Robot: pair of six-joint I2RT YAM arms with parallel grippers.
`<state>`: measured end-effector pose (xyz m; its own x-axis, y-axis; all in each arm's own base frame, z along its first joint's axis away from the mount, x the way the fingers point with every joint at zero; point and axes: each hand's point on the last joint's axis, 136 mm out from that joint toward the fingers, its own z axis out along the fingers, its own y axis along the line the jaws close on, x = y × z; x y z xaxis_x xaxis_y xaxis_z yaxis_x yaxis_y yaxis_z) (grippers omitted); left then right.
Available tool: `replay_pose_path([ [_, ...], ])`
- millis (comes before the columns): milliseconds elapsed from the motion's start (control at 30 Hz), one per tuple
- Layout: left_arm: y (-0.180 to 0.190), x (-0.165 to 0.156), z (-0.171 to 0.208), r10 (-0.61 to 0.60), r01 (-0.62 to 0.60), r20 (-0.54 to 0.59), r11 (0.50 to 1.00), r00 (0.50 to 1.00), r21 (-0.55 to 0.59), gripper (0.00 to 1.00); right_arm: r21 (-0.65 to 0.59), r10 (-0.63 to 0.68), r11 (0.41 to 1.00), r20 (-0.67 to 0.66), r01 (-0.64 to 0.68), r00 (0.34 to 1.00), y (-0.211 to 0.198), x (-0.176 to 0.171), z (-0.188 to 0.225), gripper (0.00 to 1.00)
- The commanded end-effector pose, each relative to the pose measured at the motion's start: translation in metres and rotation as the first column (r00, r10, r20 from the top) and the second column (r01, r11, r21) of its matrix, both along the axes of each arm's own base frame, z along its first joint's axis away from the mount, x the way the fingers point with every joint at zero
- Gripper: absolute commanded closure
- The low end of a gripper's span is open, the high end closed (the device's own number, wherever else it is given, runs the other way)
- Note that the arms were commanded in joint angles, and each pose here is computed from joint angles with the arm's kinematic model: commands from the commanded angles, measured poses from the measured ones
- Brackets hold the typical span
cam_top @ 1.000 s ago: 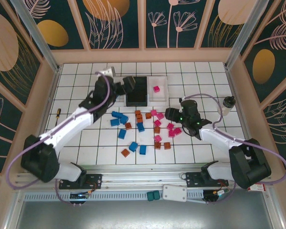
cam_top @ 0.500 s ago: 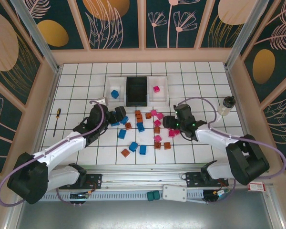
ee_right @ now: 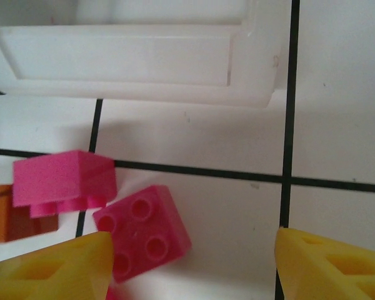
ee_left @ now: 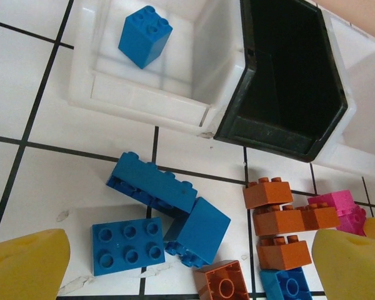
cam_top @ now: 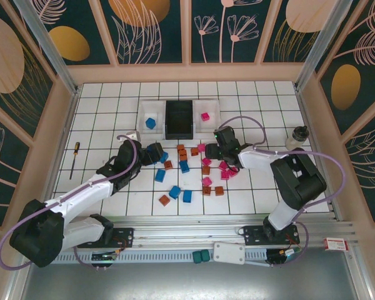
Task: Sort the legos into containers by color
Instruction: Separate the lego at the center of the table, then pick up the lego from the center of the table.
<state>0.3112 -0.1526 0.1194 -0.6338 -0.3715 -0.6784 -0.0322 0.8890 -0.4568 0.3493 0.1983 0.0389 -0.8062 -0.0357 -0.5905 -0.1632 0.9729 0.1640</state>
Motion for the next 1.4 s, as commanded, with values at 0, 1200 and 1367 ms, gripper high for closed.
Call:
replay_pose_path([
  [0,0.007,-0.003,-0.001,0.026,-0.026,0.003,1.000,1.000,0.001,0.01,-0.043,-0.062,0.997,0.011,0.062,0.998,-0.011,0.010,-0.004,0.34],
  [1200,0.010,-0.005,-0.001,0.037,-0.037,0.002,0.999,0.999,0.005,0.01,0.039,-0.003,0.999,0.085,-0.001,0.996,-0.017,0.002,0.016,0.61],
  [1367,0.014,-0.004,0.003,0.047,-0.048,0.013,0.999,0.999,0.017,0.01,0.153,0.042,0.985,0.232,-0.079,0.972,0.006,0.016,0.088,0.67],
])
